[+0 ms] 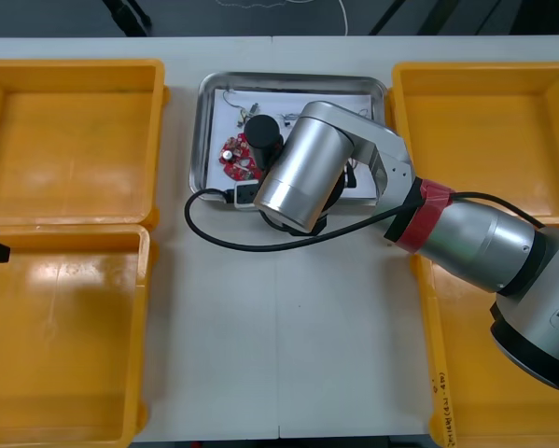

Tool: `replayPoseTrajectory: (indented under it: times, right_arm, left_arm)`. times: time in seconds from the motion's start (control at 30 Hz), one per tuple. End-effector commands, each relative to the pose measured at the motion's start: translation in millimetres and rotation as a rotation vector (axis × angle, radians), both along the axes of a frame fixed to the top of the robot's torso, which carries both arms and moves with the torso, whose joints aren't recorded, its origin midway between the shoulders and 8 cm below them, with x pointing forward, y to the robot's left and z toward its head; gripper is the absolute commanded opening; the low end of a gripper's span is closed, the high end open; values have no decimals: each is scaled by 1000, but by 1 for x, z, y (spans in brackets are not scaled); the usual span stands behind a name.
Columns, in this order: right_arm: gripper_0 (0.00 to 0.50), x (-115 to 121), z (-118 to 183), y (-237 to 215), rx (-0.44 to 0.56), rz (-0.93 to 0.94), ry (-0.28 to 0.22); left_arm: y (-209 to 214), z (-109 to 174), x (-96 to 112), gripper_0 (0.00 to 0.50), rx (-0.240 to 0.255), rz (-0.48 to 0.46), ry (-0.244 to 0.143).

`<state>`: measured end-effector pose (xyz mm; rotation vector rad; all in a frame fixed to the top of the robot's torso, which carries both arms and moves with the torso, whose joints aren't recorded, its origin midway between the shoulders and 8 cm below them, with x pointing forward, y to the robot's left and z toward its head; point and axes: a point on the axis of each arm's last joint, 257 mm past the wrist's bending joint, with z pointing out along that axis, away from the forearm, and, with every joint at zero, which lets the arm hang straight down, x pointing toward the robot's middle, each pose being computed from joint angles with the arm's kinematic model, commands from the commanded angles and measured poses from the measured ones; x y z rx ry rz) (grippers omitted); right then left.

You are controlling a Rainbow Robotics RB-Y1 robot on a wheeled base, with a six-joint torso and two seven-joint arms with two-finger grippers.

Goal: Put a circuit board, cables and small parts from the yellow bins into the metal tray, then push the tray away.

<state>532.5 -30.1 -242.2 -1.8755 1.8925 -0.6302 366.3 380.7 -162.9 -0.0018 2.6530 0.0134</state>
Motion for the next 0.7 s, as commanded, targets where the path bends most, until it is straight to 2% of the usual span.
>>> replayPoseTrajectory:
  times: [0.03, 0.23, 0.6, 0.7]
  right_arm:
    - [500, -7, 33, 28, 24, 70, -9]
    - [500, -21, 52, 32, 59, 65, 38]
    - [500, -33, 102, 25, 88, 42, 23]
    - [500, -45, 116, 15, 107, -2, 25]
  left_arm:
    - [16, 13, -6, 500, 47, 18, -17]
    - [16, 13, -6, 500, 47, 18, -17]
    - [16, 13, -6, 500, 47, 18, -17]
    - [16, 13, -6, 500, 47, 18, -17]
